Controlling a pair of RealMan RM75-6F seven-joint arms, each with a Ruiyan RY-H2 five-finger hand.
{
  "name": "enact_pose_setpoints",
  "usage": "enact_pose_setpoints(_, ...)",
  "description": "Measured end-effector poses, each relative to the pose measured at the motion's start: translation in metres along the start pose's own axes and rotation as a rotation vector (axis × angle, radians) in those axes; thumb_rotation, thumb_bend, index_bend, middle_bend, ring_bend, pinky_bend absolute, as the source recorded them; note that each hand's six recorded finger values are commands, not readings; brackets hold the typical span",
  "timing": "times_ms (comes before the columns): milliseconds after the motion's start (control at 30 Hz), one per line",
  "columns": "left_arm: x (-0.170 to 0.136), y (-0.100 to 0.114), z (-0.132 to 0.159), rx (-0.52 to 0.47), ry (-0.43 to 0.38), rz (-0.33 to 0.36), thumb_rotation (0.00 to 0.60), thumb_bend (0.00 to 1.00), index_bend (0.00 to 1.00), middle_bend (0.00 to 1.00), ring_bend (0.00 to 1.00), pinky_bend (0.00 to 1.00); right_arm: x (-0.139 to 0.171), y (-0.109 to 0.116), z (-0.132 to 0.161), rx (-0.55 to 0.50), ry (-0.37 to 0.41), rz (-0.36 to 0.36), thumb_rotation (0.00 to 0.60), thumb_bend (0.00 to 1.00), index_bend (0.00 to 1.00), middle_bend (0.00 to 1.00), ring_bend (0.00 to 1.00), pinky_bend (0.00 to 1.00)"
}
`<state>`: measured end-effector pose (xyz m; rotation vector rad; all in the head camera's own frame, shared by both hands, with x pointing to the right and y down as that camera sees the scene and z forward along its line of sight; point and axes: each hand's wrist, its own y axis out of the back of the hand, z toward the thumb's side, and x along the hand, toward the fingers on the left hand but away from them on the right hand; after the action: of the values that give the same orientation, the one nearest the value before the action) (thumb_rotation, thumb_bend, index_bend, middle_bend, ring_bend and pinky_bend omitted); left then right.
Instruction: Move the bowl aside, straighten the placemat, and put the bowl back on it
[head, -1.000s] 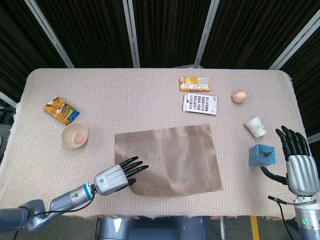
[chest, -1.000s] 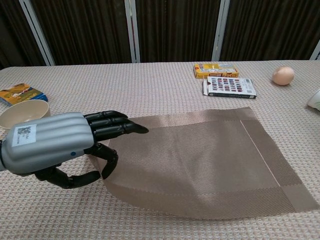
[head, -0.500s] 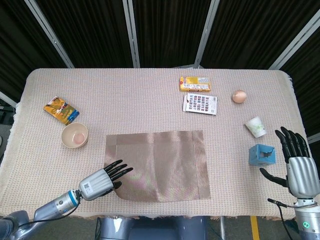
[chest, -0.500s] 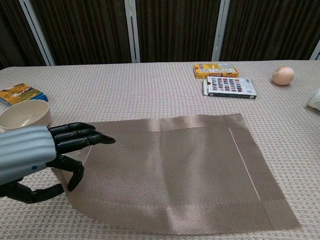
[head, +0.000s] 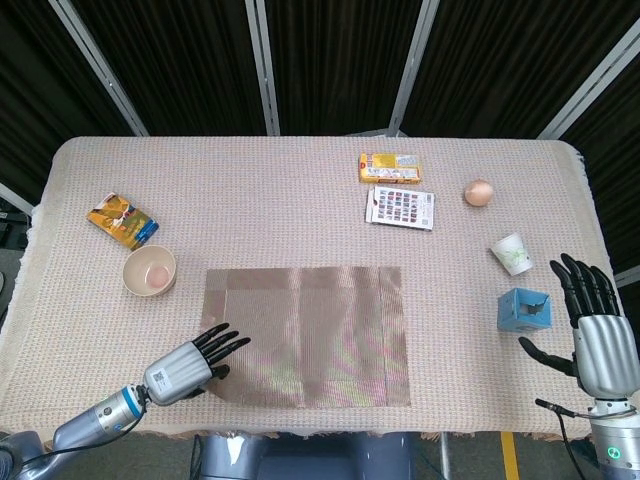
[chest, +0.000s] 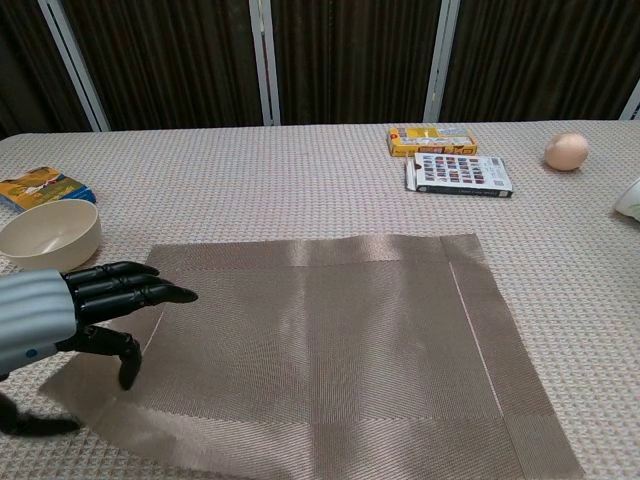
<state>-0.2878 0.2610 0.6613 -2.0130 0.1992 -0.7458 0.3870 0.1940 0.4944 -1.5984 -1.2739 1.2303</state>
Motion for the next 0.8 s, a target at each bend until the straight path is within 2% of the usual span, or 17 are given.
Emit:
enact_pose_setpoints(133, -0.008, 0.002, -0.004, -0.033, 0.016, -0.002, 0.6, 0.0, 0.0, 0.0, 0.0, 0.0, 0.001, 0.0, 0.001, -0.001, 0.003, 0.001, 0.6, 0.0, 0.0, 0.0, 0.0, 0.0)
enact_pose_setpoints(267, -0.022, 0.012, -0.017, -0.04, 0.054, 0.027, 0.6, 0.0, 0.0, 0.0, 0.0, 0.0, 0.001, 0.0, 0.002, -0.001, 0.007, 0.003, 0.6, 0.0, 0.0, 0.0, 0.0, 0.0)
enact_pose_setpoints(500, -0.042, 0.03, -0.052, -0.034, 0.187, 0.083, 0.6, 0.0, 0.04, 0.0, 0.0, 0.0, 0.002, 0.0, 0.005, -0.004, 0.014, 0.003, 0.6, 0.0, 0.0, 0.0, 0.0, 0.0)
enact_pose_setpoints(567, -0.046, 0.035, -0.066, -0.03, 0.242, 0.103, 0.6, 0.0, 0.07, 0.0, 0.0, 0.0, 0.003, 0.0, 0.006, -0.005, 0.017, 0.004, 0.6, 0.0, 0.0, 0.0, 0.0, 0.0)
enact_pose_setpoints(700, -0.056, 0.042, -0.1, -0.037, 0.37, 0.13, 0.6, 0.0, 0.2, 0.0, 0.0, 0.0, 0.004, -0.001, 0.007, -0.003, 0.021, 0.01, 0.6, 0.0, 0.0, 0.0, 0.0, 0.0)
enact_pose_setpoints(800, -0.065, 0.039, -0.128, -0.046, 0.47, 0.118, 0.6, 0.0, 0.21, 0.0, 0.0, 0.0, 0.004, -0.002, 0.008, -0.001, 0.023, 0.013, 0.6, 0.0, 0.0, 0.0, 0.0, 0.0)
